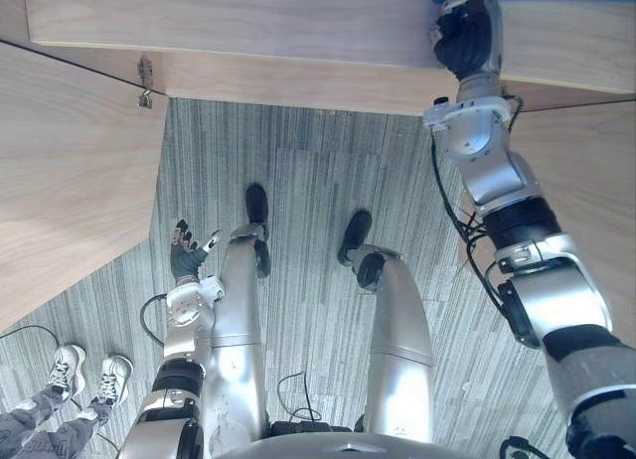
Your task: Walk over to the cabinet, pick up the folder, carry it to the office cabinet, place the folder inside the office cabinet, then close the office cabinet door
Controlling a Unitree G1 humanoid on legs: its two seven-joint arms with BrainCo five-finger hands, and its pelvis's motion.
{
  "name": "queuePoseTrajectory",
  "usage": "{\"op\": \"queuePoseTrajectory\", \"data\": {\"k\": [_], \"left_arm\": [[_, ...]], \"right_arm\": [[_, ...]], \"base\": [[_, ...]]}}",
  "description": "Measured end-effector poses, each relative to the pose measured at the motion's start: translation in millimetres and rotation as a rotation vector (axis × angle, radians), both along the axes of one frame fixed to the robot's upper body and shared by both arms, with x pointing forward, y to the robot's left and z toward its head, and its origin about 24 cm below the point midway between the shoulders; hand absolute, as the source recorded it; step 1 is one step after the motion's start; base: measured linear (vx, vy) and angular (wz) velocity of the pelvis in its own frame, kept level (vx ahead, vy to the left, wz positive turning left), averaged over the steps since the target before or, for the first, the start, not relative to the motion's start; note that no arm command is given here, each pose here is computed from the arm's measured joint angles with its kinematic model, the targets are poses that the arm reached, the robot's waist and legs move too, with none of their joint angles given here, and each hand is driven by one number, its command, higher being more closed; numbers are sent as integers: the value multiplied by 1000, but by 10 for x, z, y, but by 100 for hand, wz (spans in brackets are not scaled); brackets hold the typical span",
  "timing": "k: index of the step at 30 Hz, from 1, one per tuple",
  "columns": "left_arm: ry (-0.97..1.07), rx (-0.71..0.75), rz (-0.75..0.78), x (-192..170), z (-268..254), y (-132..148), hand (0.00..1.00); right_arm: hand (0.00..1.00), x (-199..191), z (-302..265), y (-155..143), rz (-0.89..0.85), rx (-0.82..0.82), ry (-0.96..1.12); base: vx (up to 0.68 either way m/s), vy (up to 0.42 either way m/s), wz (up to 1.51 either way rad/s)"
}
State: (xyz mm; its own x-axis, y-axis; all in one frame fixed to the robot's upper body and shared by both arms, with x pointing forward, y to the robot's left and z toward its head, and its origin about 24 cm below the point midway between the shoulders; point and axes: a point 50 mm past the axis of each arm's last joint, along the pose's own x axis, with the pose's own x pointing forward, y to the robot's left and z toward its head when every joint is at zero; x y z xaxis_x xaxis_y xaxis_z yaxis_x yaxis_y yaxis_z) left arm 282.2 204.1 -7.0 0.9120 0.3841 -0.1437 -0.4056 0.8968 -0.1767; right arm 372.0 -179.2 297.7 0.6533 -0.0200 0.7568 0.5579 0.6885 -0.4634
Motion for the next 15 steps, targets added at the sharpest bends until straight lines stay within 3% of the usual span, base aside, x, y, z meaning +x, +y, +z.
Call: {"op": "queuePoseTrajectory", "data": {"k": [7,15], "left_arm": [[-34,-5,-1,13,66,0,0],[-36,-34,-5,13,57,-22,0]], "right_arm": [[100,27,293,-110,-15,29,-19],[100,65,502,-197,43,198,-18]], "base": [[9,-6,2],[18,-10,8]]}}
